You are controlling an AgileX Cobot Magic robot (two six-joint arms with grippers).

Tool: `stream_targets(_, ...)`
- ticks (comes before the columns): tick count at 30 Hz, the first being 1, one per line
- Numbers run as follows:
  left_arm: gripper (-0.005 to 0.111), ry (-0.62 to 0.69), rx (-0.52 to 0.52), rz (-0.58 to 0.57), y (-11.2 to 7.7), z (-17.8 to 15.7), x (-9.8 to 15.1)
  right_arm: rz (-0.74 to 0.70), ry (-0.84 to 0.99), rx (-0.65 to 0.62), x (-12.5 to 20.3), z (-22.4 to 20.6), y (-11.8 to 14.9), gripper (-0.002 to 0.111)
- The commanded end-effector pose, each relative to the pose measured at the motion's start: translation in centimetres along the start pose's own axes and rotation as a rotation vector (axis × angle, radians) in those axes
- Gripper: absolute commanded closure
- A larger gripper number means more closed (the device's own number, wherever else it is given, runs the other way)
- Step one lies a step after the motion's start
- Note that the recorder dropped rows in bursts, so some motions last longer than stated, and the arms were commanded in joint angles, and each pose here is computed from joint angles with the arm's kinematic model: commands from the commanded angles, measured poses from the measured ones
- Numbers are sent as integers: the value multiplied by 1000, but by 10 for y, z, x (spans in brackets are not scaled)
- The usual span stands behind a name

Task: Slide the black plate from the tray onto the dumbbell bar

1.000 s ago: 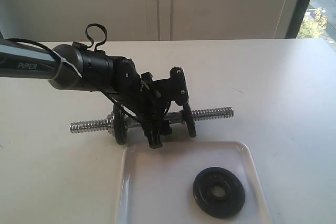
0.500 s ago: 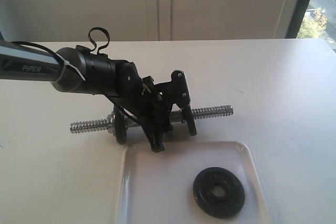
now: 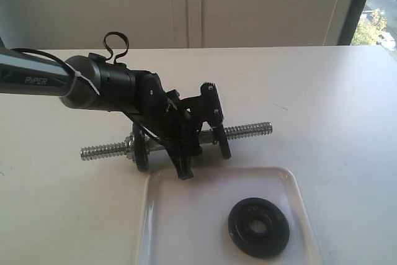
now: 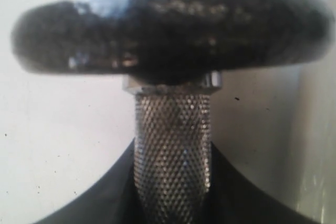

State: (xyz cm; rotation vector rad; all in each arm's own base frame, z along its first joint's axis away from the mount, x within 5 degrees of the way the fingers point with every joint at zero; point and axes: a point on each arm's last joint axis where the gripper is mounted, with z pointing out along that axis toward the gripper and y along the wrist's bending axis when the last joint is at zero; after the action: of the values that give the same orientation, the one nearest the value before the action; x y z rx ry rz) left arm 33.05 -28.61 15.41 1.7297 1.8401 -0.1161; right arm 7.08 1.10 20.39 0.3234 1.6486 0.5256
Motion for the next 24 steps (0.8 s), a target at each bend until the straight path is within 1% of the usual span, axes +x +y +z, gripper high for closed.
stream_targets(1, 107, -58, -55, -23, 10, -25, -13, -79, 153, 22, -8, 23, 11, 108)
stream_targets(2, 107, -59, -56, -23, 10, -26, -14, -88, 197, 28, -7, 30, 12, 108)
stream_targets(3, 107, -63, -60, -22, 11, -28, -14, -125, 277, 28, -7, 44, 18, 108)
stream_targets(4, 107, -64, -61, -20, 11, -29, -15, -146, 304, 20, -9, 50, 22, 108)
stream_targets(6, 107, -73, -73, -21, 14, -35, -16, -255, 455, -10, -2, 80, 38, 108)
stream_targets(7, 107, -75, -77, -23, 15, -37, -16, -288, 501, -14, 0, 91, 45, 108)
stream_targets(9, 107, -81, -88, -25, 17, -40, -16, -442, 642, 11, 12, 113, 57, 108)
stream_targets(11, 107, -89, -107, -29, 21, -43, -16, -593, 864, 142, 16, 130, 71, 108)
stream_targets(12, 107, -93, -115, -32, 22, -43, -16, -692, 1020, 126, 21, 136, 81, 108)
stream_targets(13, 107, -95, -120, -32, 22, -43, -16, -720, 1100, 71, 23, 141, 89, 108)
stream_targets(14, 107, -95, -120, -32, 22, -43, -16, -719, 1164, -3, 26, 144, 99, 108)
stream_targets(16, 107, -95, -120, -32, 22, -43, -16, -686, 1230, -149, 29, 150, 117, 108)
stream_targets(17, 107, -95, -120, -32, 22, -43, -16, -688, 1245, -198, 29, 152, 122, 108)
stream_targets(18, 107, -94, -118, -32, 22, -43, -16, -688, 1248, -218, 29, 154, 125, 108)
stream_targets(21, 107, -93, -114, -32, 22, -43, -16, -688, 1250, -220, 30, 160, 128, 108)
stream_targets(22, 107, -93, -114, -32, 22, -43, -16, -688, 1255, -218, 31, 160, 127, 107)
stream_targets(24, 107, -93, -116, -32, 22, -43, -16, -688, 1262, -215, 34, 161, 126, 99)
